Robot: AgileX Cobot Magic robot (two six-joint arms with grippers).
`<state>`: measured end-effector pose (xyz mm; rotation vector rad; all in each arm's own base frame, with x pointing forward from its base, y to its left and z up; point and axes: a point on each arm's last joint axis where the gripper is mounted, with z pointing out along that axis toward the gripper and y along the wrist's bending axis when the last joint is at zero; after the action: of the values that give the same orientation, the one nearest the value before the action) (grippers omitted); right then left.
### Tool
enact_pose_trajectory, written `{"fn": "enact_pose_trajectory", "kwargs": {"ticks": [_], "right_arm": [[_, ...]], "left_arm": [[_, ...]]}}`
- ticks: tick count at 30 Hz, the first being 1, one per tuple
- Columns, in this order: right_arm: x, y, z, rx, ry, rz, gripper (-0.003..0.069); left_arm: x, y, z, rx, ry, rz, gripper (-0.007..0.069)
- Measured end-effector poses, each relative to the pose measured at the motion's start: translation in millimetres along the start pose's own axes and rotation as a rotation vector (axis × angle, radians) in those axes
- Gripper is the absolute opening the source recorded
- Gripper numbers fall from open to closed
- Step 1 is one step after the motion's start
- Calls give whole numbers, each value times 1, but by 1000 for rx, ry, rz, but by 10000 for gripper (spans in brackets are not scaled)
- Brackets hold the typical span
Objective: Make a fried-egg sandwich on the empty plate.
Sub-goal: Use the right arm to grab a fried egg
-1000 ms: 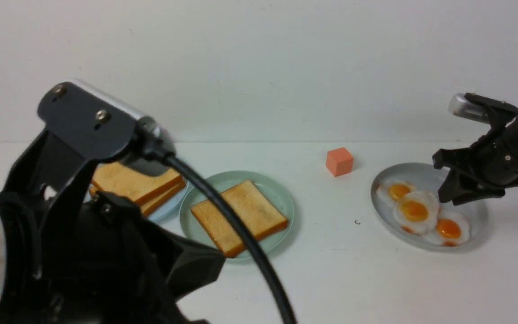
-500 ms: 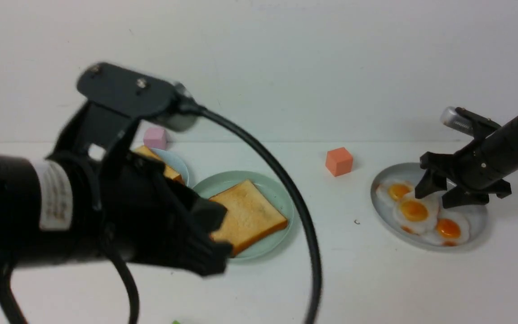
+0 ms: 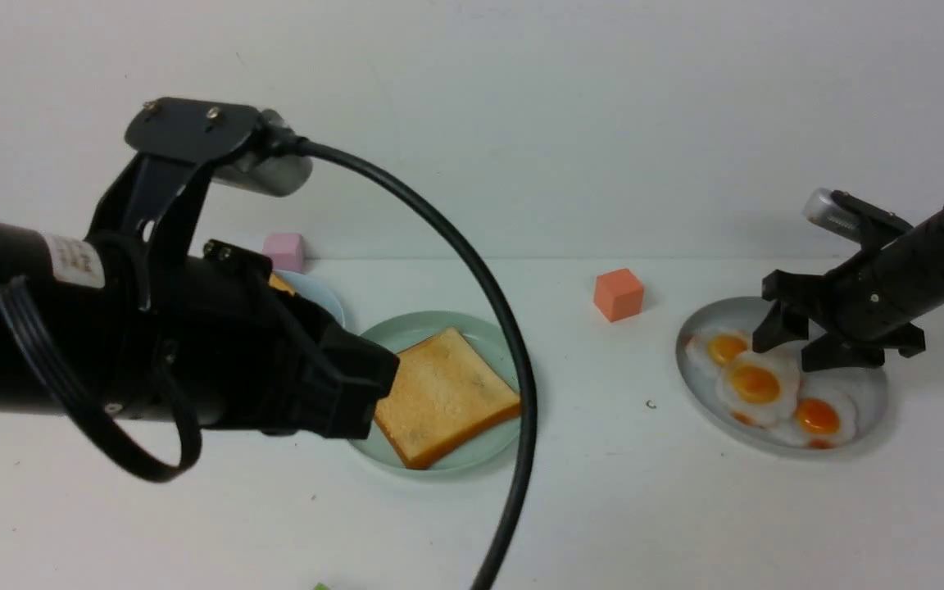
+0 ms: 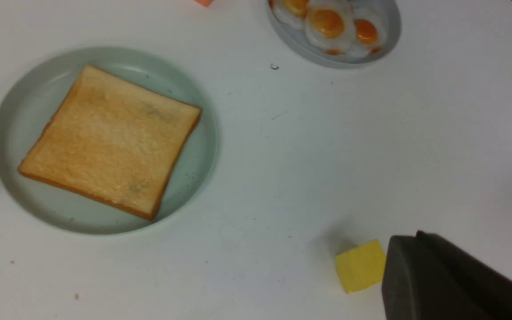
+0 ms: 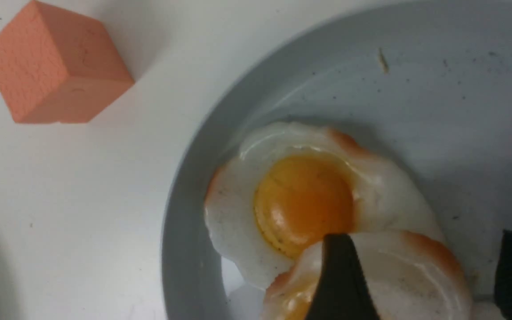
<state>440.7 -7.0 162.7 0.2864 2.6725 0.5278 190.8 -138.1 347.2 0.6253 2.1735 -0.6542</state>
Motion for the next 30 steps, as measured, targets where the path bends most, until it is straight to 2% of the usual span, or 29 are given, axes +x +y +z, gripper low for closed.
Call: {"fn": "enact_pose_trajectory", "kwargs": {"ticks": [12,16,22,23,24,26,30], "right_arm": [[1,-1,8,-29,8,22,461],[1,-1,8,-30,9,22,433],[2,-1,9,-31,14,4,295],[2,-1,9,-31,14,4,290],[1,1,7,-38,14,6,246],[1,1,6,-40,12,6,218],[-2,6,-6,-58,-5,-15,114]], "left_arm": [[0,0,3,6,6,4,-13],[0,0,3,6,6,4,-13],[0,0,3,6,6,4,-13],[0,0,3,6,6,4,-13],[0,0,3,6,6,4,-13],[0,0,3,6,6,4,-13],[0,0,3,6,6,7,-13]]}}
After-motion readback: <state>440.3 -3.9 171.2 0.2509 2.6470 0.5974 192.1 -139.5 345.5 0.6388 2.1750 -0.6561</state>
